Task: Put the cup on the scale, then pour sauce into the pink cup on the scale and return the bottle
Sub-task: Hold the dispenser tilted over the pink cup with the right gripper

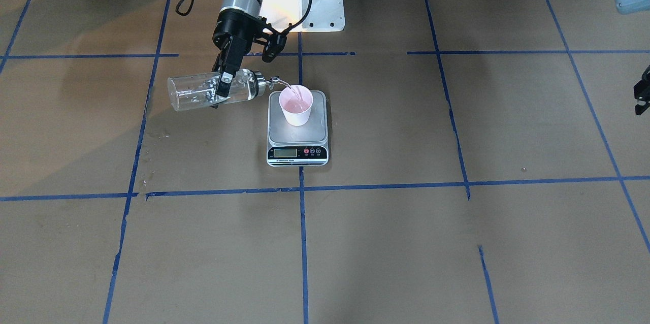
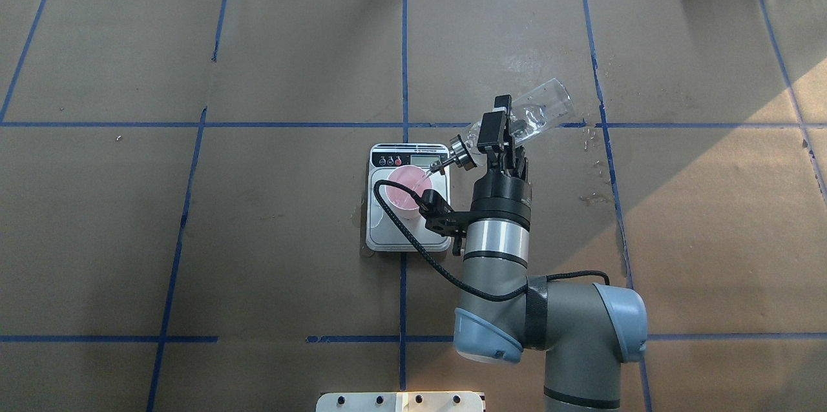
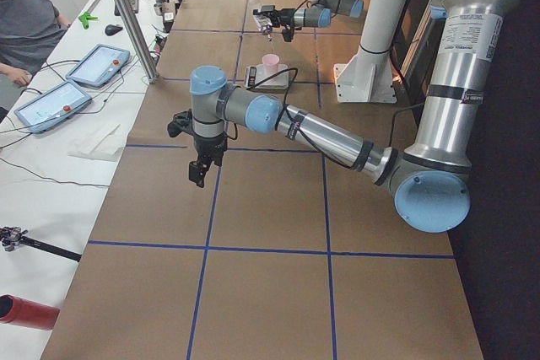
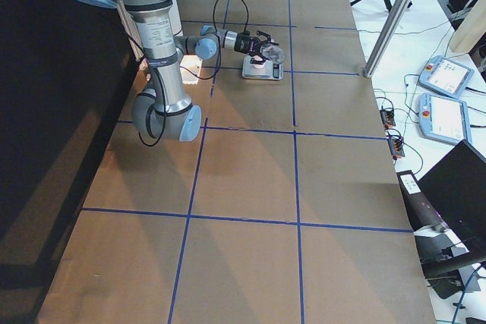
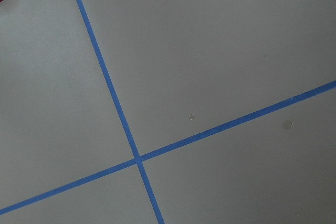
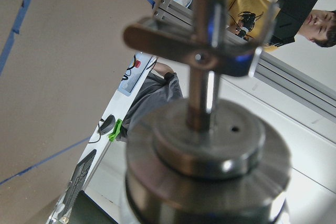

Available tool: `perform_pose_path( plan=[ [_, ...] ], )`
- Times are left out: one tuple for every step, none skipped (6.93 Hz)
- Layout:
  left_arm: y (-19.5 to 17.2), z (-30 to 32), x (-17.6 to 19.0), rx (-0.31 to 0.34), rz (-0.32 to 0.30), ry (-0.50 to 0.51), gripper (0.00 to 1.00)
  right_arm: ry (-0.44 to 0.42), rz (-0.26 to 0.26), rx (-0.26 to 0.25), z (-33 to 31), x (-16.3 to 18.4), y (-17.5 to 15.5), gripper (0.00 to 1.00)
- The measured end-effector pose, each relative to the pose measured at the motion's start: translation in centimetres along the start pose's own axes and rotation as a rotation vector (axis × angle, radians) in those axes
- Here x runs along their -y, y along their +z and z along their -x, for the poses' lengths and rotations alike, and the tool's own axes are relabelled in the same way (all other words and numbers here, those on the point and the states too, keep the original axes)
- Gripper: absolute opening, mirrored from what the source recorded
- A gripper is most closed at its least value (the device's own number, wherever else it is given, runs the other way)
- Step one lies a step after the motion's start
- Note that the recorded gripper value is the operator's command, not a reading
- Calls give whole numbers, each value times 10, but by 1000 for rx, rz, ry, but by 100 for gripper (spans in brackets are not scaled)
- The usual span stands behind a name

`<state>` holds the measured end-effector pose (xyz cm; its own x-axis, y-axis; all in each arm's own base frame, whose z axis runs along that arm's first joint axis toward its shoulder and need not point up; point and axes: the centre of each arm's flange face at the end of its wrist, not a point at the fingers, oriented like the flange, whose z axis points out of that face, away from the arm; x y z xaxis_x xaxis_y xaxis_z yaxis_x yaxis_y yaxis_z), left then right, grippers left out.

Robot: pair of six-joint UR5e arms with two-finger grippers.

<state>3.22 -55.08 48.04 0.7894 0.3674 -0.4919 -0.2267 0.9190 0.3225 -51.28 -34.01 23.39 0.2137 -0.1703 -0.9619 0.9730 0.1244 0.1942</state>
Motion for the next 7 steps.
perform_pose_path(
  plan=[
    [1, 0, 0, -1, 2, -1, 100, -60, 10, -12, -6, -1, 3, 0],
    [1, 1, 0, -2, 2, -2, 100, -95, 16, -17, -10, -2, 6, 0],
    [1, 1, 0, -2, 1, -3, 100, -105, 18, -18, -11, -2, 7, 0],
    [0, 1, 0, -2, 0, -2, 100, -93, 16, -16, -11, -2, 7, 0],
    [-1, 0, 0, -2, -1, -2, 100, -48, 14, -10, -9, -1, 7, 0],
    [-1, 0, 0, -3, -3, -3, 100, 24, 10, 0, -5, 1, 7, 0],
    [-2, 1, 0, -3, -5, -4, 100, 112, 5, 15, 3, 5, 7, 0]
  ],
)
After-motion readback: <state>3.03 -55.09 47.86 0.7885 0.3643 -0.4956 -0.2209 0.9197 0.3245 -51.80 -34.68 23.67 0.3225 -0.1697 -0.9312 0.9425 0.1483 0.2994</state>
